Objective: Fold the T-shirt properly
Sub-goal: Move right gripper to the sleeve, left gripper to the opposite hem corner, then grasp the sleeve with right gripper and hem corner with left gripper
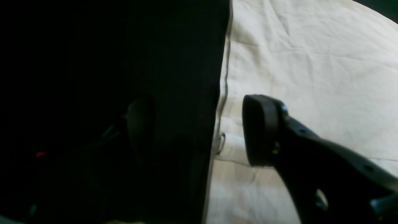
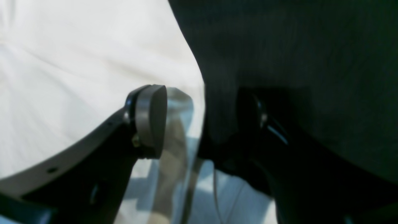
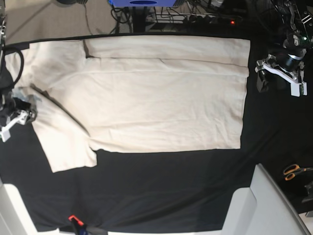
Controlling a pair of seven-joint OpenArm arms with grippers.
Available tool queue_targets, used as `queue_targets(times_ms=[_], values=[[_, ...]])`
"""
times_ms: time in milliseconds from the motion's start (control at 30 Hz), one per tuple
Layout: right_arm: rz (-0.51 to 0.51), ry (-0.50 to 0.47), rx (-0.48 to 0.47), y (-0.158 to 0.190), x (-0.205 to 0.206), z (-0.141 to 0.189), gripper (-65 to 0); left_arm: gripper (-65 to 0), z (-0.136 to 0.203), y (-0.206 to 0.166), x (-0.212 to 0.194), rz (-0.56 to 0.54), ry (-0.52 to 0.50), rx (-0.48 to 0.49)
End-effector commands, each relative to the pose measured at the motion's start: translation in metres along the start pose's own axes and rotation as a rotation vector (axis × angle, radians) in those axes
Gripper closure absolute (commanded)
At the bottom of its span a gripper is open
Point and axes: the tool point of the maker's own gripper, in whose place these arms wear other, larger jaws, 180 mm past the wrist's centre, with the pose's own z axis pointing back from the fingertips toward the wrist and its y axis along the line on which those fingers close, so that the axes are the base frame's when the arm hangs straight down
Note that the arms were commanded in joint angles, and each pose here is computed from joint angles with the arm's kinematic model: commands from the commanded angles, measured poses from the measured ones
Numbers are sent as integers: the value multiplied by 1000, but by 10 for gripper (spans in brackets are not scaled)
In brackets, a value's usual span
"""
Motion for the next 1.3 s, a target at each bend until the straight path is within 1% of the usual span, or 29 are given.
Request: queue_targets(times_ms=[0,100,200,267,500,567,600,633,700,733,767,800,833,867,933,967,1067,1133,1167,1200,1267], values=[[3,-8,-30,-11,12,6,-341,-426,3,3,15,-13,-44,2],[-2,-2,-16,-7,9,3,-341,-426,3,3,15,-13,-44,2],[28,-6,34,3,12,3,-336,-426,2,1,14,-14,-41,-3],[31,-12,53,12,15,-1,-335,-426,2,1,14,-14,-41,-3],[28,-12,77,24,14,-6,-333,-426,2,1,17,-13,-49,-2],[27,-13,82,26,14,-7,-327,-426,-1,0,25,-12,-69,-5],[27,-13,82,26,14,-7,-299,-426,-3,-1,29,-12,-78,-7],[26,-13,81,26,14,-7,-255,-426,-4,-2,31,-12,-83,-10],[25,-13,80,26,14,-7,-135,-426,-8,-5,40,-10,-104,-17],[25,-13,80,26,14,-7,-56,-426,-10,-7,46,-6,-120,-20],[24,-13,78,25,14,-7,0,-426,-14,-6,51,3,-129,-21],[24,-13,78,25,14,-7,0,-426,-19,-5,55,15,-137,-21],[24,-13,78,25,14,-7,-24,-426,-26,-4,60,31,-144,-22],[24,-13,78,25,14,-7,-26,-426,-34,-2,62,53,-139,-22],[24,-13,78,25,14,-7,-2,-431,-52,8,67,90,-93,-18],[24,-13,78,25,14,-7,0,-434,-62,11,67,118,-69,-19],[24,-13,78,25,14,-7,-2,-436,-90,17,76,211,-47,-32],[27,-13,82,26,14,-7,-2,-436,-111,12,82,269,-31,-55],[28,-13,83,26,14,-7,-2,-436,-119,10,84,269,-14,-63],[28,-13,83,26,14,-7,-2,-436,-126,5,86,246,7,-69],[28,-13,83,26,14,-7,-2,-436,-145,-15,86,157,44,-89]])
